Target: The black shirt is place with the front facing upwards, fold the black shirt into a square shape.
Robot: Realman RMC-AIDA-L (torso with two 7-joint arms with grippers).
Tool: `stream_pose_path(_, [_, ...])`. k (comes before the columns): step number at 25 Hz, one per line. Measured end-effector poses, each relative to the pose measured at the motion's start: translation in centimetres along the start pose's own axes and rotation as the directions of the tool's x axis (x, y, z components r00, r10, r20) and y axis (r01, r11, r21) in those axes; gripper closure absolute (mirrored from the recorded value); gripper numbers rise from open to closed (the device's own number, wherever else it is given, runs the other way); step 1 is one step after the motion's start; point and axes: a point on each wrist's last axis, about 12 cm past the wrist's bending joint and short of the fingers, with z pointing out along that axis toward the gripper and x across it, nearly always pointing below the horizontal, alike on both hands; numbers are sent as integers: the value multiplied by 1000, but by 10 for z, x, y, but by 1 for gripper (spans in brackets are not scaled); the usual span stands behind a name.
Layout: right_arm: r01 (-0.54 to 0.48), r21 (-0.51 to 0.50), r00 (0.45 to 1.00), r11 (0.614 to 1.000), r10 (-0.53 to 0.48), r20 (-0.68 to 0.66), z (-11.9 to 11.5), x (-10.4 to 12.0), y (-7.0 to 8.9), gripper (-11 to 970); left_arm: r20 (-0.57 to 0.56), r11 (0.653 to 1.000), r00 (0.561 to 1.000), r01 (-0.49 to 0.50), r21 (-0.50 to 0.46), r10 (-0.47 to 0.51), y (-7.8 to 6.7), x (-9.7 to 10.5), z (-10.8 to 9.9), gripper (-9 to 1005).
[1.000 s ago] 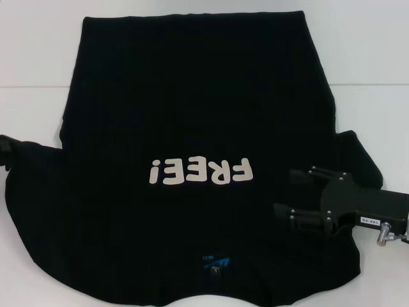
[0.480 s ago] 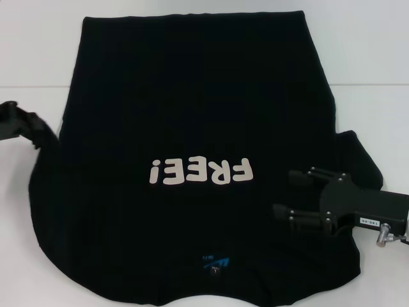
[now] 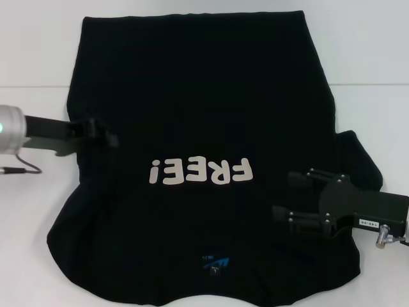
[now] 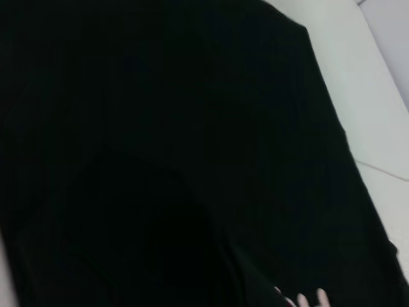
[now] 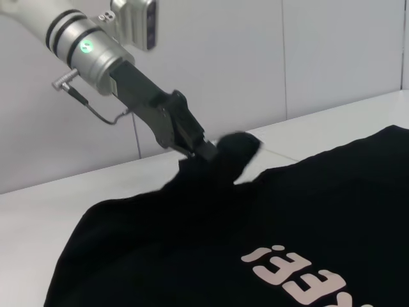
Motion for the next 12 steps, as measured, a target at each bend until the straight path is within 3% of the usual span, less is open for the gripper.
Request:
stream_pose_path(4, [-1, -1, 1000, 1000, 1, -2, 0, 0, 0, 174, -16, 997, 999, 39, 66, -38, 0, 6, 9, 963])
stream_pose_path(9, [-1, 3, 1000, 1000, 1, 1, -1, 0, 0, 180, 39, 979, 994, 90, 183, -99, 10, 10, 1, 837])
stream_pose_path(12, [-13, 10, 1000, 1000, 13, 8, -2, 1, 0, 184, 81, 962, 996, 23, 272, -47, 12, 16, -8, 761])
